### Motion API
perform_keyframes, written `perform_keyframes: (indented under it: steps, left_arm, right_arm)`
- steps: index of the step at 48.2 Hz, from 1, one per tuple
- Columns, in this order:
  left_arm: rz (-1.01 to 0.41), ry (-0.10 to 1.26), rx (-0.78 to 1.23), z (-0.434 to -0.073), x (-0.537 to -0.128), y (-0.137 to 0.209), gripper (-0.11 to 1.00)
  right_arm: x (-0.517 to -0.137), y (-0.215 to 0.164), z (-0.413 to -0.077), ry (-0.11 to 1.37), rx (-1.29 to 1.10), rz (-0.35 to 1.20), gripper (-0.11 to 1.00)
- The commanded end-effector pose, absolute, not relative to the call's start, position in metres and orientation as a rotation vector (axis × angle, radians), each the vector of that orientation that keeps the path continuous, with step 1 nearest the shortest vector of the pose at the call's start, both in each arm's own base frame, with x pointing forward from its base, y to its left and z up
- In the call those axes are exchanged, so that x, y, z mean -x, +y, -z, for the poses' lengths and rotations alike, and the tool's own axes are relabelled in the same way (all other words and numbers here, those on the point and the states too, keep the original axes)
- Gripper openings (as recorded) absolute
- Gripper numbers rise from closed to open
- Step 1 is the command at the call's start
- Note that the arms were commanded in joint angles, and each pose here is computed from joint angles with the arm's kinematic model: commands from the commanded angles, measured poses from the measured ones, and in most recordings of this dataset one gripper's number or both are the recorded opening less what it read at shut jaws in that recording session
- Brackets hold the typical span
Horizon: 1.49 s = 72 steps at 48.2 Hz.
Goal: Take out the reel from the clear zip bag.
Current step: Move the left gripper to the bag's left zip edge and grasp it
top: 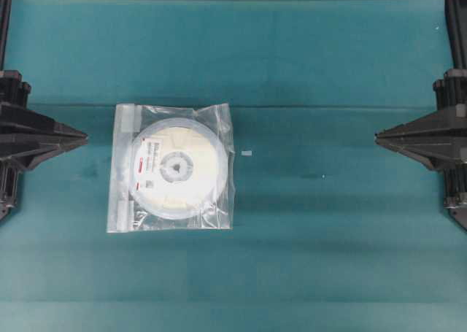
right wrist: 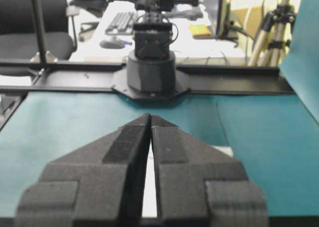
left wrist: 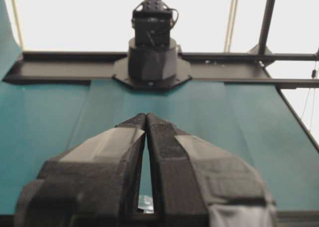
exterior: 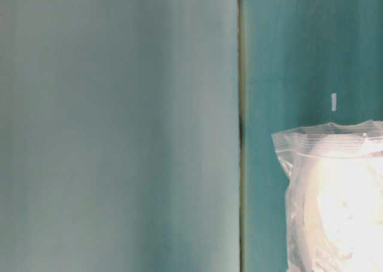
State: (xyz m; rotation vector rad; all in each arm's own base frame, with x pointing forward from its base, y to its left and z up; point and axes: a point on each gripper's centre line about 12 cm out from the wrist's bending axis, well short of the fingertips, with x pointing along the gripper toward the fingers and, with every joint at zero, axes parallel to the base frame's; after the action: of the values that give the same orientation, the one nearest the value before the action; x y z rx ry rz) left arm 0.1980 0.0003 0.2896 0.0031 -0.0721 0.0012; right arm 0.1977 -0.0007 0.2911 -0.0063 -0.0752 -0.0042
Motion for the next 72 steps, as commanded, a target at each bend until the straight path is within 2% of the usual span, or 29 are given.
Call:
perform_keyframes:
  steps: [1,8,22,37,47,62,72]
  left_arm:
    - [0.011,-0.075,0.088,-0.296,-0.204,-0.001,0.14]
    - [0.007,-0.042,0.272,-0.289,-0.209,0.000,0.01]
    - [-0.047,0.042,0.642,-0.268,-0.223,0.007,0.00]
    - [-0.339,0.191,1.068,-0.201,-0.212,0.041,0.00]
    - [-0.463,0.365,1.105,-0.164,-0.198,0.041,0.00]
    - [-0.474,0.385,1.103,-0.159,-0.196,0.041,0.00]
    - [-0.510,0.447,1.103,-0.141,-0.190,0.039,0.02]
  right_arm:
    - [-0.201,-0.001,-0.301,-0.098,-0.035,0.006,0.10]
    - [-0.204,-0.011,-0.296,-0.050,-0.269,0.071,0.00]
    - [-0.219,-0.019,-0.273,0.066,-0.483,0.142,0.00]
    - [-0.241,-0.029,-0.246,0.158,-0.689,0.243,0.00]
    - [-0.254,-0.031,-0.240,0.177,-0.709,0.265,0.00]
    - [-0.265,-0.031,-0.233,0.214,-0.716,0.278,0.00]
    - [-0.265,-0.031,-0.233,0.209,-0.738,0.282,0.00]
